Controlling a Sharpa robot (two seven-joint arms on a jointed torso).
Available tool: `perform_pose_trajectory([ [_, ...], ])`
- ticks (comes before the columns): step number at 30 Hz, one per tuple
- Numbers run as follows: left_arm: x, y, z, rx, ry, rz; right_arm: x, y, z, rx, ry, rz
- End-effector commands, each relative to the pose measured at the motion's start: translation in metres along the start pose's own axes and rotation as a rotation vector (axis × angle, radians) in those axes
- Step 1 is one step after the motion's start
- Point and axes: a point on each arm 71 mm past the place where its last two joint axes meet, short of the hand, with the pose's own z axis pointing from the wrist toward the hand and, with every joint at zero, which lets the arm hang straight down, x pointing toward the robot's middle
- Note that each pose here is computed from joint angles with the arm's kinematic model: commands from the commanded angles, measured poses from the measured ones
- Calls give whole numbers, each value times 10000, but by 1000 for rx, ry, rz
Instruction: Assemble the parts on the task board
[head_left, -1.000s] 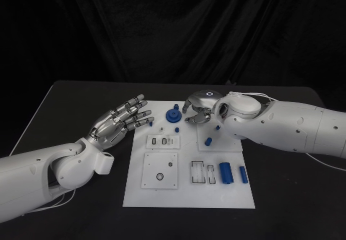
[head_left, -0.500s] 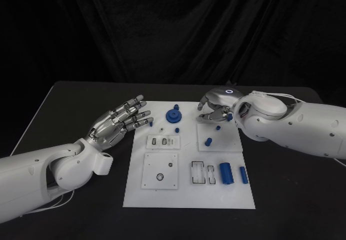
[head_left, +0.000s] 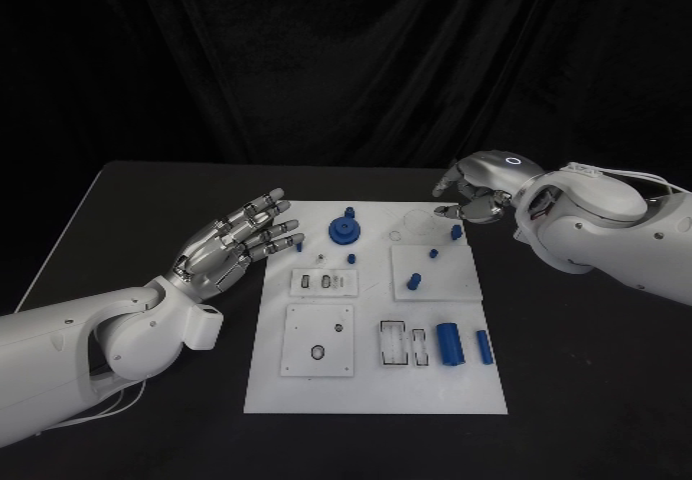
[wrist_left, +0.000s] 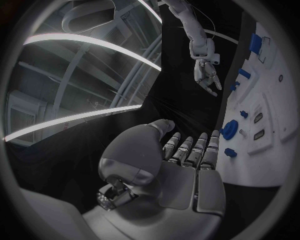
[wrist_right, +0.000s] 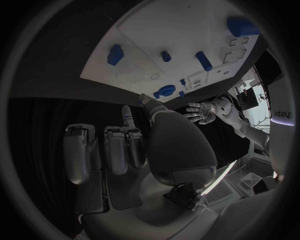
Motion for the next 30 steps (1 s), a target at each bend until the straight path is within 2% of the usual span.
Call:
perform_pose_trajectory([
  [1, 17, -68, 2, 110, 9, -10, -27, -87, -77, 32, -26, 7],
  [6, 18, -64, 9, 110, 10, -11, 18, -237, -223, 56, -1, 9],
  [14, 23, -60, 16, 109, 13, -12, 153, -384, -381, 96, 39, 20],
  [22, 15, -59, 15, 109, 11, -11, 255, -432, -428, 109, 70, 28],
  [30, 14, -53, 19, 106, 13, -13, 351, -433, -411, 110, 98, 29],
])
